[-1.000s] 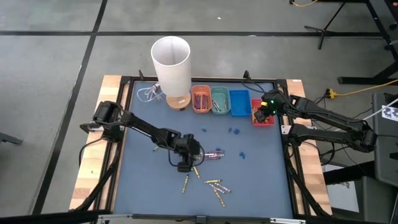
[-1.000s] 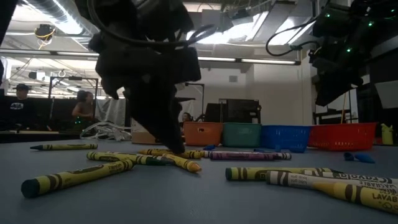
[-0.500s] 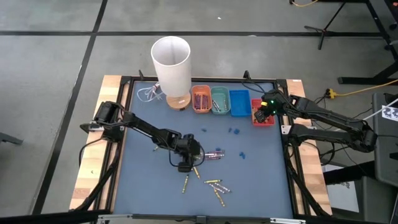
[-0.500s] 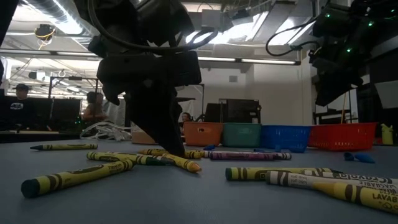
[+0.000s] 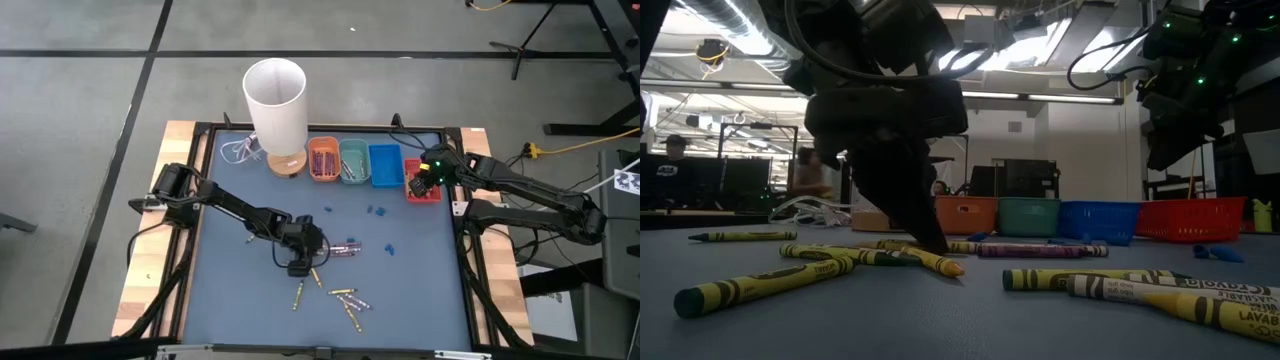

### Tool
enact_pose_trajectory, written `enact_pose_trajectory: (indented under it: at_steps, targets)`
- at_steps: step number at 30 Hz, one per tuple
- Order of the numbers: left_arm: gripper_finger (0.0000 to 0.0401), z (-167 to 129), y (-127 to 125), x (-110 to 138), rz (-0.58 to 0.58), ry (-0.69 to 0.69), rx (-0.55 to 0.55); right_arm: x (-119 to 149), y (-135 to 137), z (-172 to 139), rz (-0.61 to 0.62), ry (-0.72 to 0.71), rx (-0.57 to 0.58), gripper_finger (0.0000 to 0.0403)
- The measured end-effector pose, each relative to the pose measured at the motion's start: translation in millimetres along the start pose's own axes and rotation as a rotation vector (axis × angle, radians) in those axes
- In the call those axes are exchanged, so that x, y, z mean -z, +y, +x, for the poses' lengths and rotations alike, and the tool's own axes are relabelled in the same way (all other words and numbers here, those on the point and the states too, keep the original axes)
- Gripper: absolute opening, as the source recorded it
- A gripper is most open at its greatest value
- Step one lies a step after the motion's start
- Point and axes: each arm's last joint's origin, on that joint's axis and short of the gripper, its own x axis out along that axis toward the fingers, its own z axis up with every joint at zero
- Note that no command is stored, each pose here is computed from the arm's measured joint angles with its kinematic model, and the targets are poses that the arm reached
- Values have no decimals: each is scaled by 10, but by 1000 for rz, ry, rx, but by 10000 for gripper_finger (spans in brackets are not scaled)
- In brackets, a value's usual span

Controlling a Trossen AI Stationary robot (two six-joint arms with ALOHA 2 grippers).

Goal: Sort crayons
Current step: Put the yellow crayon into the blue bin

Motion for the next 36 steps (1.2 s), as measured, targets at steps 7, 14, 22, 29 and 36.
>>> enact_pose_trajectory:
  at_steps: [7,14,22,29,36]
  targets:
    - [6,-11,-13,-63,-26,-25,21,0,0,0,0,0,0,127]
    - [7,-74,-64,-290,-37,-86,81,-2,1,0,1,-2,-1,127]
    - [7,-170,133,-651,-67,-380,-127,-28,9,0,6,-29,-9,127]
    - [8,-234,414,-961,-244,-814,-265,-92,29,-5,18,-94,-30,127]
    - [8,-67,649,-1120,-518,-1202,-223,-155,47,-14,31,-158,-50,127]
